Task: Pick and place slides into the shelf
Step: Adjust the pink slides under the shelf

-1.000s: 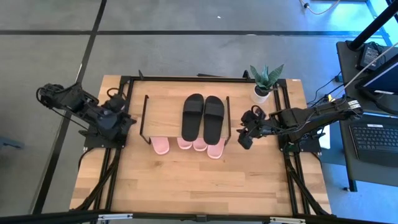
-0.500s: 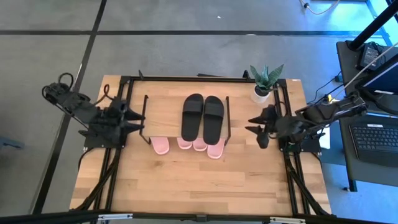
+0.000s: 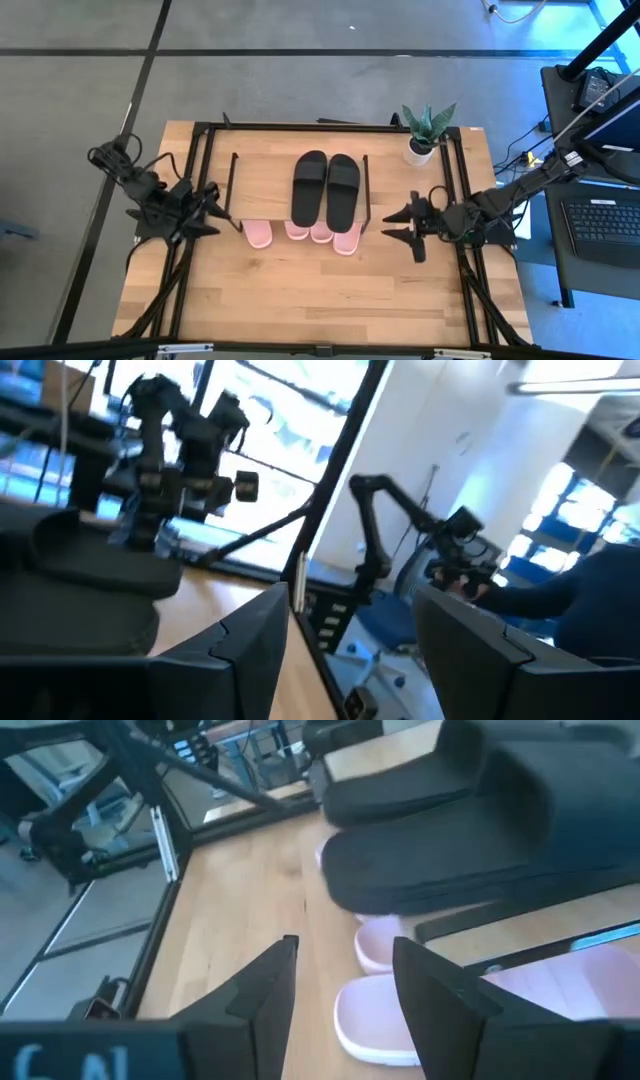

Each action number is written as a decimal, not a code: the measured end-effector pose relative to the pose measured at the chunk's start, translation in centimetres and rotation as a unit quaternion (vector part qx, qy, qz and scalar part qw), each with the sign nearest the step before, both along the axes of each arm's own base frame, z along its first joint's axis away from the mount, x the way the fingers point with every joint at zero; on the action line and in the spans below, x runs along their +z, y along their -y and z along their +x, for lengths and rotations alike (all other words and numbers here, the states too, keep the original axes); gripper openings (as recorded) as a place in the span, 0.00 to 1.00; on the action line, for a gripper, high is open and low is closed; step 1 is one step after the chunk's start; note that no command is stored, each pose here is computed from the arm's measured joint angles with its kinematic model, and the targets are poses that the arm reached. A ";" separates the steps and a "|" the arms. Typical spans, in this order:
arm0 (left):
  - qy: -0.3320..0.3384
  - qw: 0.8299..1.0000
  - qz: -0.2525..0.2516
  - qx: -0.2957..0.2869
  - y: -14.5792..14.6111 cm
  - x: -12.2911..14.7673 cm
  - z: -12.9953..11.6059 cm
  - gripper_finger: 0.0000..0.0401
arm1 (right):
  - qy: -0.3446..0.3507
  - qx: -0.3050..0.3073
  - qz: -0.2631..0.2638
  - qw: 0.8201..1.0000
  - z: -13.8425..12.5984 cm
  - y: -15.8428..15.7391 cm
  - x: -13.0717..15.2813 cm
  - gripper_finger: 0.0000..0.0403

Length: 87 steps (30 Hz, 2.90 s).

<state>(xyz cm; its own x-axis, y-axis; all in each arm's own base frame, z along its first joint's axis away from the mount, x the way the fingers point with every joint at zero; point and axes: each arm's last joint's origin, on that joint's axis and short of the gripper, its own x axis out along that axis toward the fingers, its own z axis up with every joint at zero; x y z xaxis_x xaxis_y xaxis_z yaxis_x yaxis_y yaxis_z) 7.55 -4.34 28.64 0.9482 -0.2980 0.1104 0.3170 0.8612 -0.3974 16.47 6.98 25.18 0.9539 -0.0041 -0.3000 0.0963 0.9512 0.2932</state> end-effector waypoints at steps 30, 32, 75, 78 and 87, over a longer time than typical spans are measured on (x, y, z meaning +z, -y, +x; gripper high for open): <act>0.060 0.989 0.031 -0.134 2.1 -10.2 -0.5 0.51 | 0.021 0.038 -0.089 0.995 2.7 -1.9 3.9 0.42; 0.063 0.988 0.029 -0.137 2.1 -10.1 -0.6 0.51 | -0.020 0.031 -0.129 0.991 3.7 -2.4 5.5 0.42; 0.017 0.988 0.064 -0.136 2.3 -11.2 -0.5 0.51 | -0.421 -0.019 -0.355 0.834 17.3 -11.6 -9.3 0.42; 0.015 0.990 0.064 -0.127 2.2 -11.3 -0.5 0.51 | -0.429 -0.021 -0.362 0.827 17.6 -11.2 -10.0 0.42; 0.015 0.990 0.064 -0.124 2.2 -11.3 -0.5 0.51 | -0.441 -0.019 -0.349 0.827 18.1 -10.6 -10.4 0.42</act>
<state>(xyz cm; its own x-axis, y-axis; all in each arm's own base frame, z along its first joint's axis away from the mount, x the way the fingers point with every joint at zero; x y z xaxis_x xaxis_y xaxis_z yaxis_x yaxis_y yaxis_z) 7.05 -6.57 17.38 0.8407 -0.5350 0.0834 0.5352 0.7976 -0.2782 34.53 17.57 14.82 0.3607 -0.4944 -0.7908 0.0133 0.8505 -0.5257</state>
